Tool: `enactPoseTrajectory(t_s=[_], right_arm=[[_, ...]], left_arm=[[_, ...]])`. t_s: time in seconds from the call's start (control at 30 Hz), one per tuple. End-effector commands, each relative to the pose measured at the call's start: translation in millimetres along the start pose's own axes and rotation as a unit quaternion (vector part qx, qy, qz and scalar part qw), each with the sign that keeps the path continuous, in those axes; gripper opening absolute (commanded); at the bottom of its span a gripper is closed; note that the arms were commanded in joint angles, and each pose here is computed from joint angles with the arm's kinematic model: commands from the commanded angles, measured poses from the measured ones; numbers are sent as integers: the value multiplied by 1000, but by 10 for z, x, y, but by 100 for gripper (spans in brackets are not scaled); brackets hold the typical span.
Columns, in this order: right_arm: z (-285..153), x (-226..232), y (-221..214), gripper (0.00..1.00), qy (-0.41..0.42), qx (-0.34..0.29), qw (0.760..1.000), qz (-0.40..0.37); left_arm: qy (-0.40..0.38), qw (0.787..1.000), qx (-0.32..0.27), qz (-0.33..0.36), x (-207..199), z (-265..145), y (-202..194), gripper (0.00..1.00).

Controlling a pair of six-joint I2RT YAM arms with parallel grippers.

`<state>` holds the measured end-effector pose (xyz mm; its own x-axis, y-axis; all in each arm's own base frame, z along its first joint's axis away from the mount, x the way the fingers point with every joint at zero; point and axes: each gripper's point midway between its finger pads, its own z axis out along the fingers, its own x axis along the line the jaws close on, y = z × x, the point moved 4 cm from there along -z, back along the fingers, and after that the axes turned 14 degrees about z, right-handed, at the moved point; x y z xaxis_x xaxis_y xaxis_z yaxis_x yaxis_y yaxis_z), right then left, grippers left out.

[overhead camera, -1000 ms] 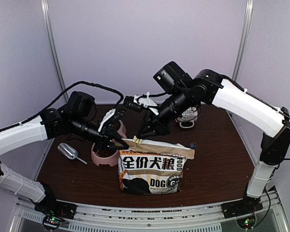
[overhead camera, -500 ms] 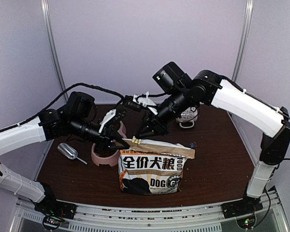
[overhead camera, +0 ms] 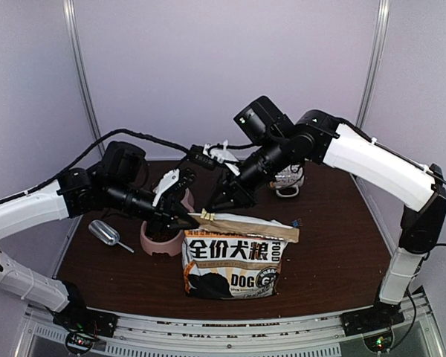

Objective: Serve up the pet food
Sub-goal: Install the clamp onto the pet food bag.

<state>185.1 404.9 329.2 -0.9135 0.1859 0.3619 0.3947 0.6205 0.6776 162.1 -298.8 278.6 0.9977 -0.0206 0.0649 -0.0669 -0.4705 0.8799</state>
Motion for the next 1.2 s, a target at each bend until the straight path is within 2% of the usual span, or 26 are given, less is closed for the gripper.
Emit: enactPoseTrajectory(t_s=[0.0, 0.1, 0.23, 0.43, 0.73, 1.17], right_arm=[[278, 40, -103, 0, 39, 18, 999, 21], [303, 32, -106, 0, 43, 10, 999, 26], [373, -2, -209, 0, 45, 33, 998, 22], [410, -186, -352, 0, 5, 63, 998, 23], [22, -249, -253, 0, -34, 3, 999, 30], [-119, -100, -108, 0, 4, -42, 999, 21]], left_arm=[[41, 990, -92, 96, 46, -159, 573, 0], [35, 990, -101, 95, 30, -158, 590, 0], [29, 986, -130, 100, -14, -209, 678, 0], [31, 980, -164, 109, -74, -326, 793, 0], [58, 981, -167, 85, -14, -374, 675, 0], [56, 983, -163, 69, 26, -315, 600, 0]])
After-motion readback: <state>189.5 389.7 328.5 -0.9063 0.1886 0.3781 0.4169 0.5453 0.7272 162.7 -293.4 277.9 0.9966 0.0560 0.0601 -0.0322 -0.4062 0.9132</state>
